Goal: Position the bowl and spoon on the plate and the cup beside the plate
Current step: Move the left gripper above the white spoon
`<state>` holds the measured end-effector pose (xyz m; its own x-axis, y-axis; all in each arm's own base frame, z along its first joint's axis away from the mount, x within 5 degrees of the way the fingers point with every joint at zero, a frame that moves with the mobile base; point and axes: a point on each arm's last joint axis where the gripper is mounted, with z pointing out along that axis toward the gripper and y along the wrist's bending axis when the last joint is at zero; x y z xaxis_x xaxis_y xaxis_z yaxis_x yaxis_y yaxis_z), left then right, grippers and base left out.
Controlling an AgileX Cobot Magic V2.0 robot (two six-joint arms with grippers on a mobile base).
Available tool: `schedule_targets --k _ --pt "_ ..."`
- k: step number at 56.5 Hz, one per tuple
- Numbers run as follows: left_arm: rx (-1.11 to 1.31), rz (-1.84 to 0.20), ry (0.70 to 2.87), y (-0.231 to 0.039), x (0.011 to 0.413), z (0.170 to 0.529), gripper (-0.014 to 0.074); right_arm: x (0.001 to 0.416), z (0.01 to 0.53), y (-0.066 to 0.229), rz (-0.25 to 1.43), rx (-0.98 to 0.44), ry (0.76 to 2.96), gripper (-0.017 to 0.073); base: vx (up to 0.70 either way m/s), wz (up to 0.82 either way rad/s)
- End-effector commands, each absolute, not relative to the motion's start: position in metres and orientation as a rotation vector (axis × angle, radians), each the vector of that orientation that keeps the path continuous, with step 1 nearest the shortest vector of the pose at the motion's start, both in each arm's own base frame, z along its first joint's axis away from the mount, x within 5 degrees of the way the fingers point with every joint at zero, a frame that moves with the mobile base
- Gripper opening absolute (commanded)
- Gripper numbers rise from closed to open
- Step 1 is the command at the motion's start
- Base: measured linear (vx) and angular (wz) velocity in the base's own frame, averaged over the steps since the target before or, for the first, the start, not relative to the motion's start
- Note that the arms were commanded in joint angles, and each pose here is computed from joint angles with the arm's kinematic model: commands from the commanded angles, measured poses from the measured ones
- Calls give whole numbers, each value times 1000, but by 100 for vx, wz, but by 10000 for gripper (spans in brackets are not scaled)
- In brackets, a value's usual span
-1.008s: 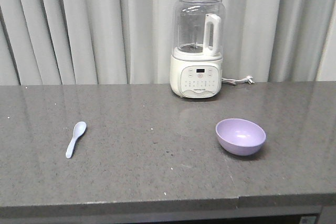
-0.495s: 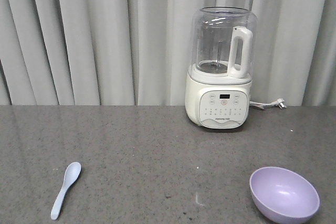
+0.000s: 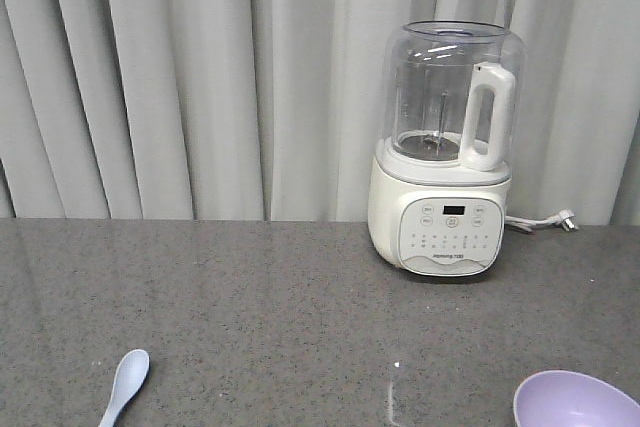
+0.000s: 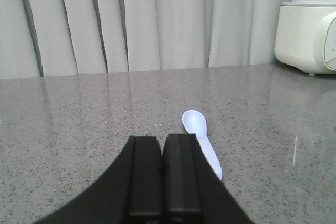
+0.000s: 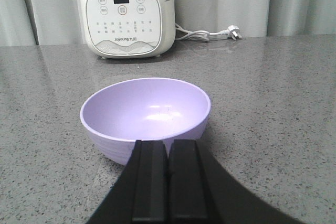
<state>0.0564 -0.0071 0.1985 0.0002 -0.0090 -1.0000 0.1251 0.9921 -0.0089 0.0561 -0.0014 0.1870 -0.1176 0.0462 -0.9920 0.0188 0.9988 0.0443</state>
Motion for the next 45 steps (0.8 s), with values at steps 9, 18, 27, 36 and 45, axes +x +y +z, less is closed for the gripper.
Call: schedule_targets --k 9,18,27,36,45 --pt "77 -114 1462 -7 54 214 -6 57 193 -1 24 37 1608 -8 0 0" --pt "77 -114 1462 -7 54 214 -6 57 193 -1 24 37 1608 -8 0 0" --pt "77 -114 1462 -7 54 214 -6 57 193 -1 24 37 1608 -8 0 0" --pt "75 -115 1431 -7 54 219 -6 57 193 -1 25 38 1607 -8 0 0" --pt "64 -123 1329 -6 52 229 -6 57 200 0 31 30 1530 -8 0 0"
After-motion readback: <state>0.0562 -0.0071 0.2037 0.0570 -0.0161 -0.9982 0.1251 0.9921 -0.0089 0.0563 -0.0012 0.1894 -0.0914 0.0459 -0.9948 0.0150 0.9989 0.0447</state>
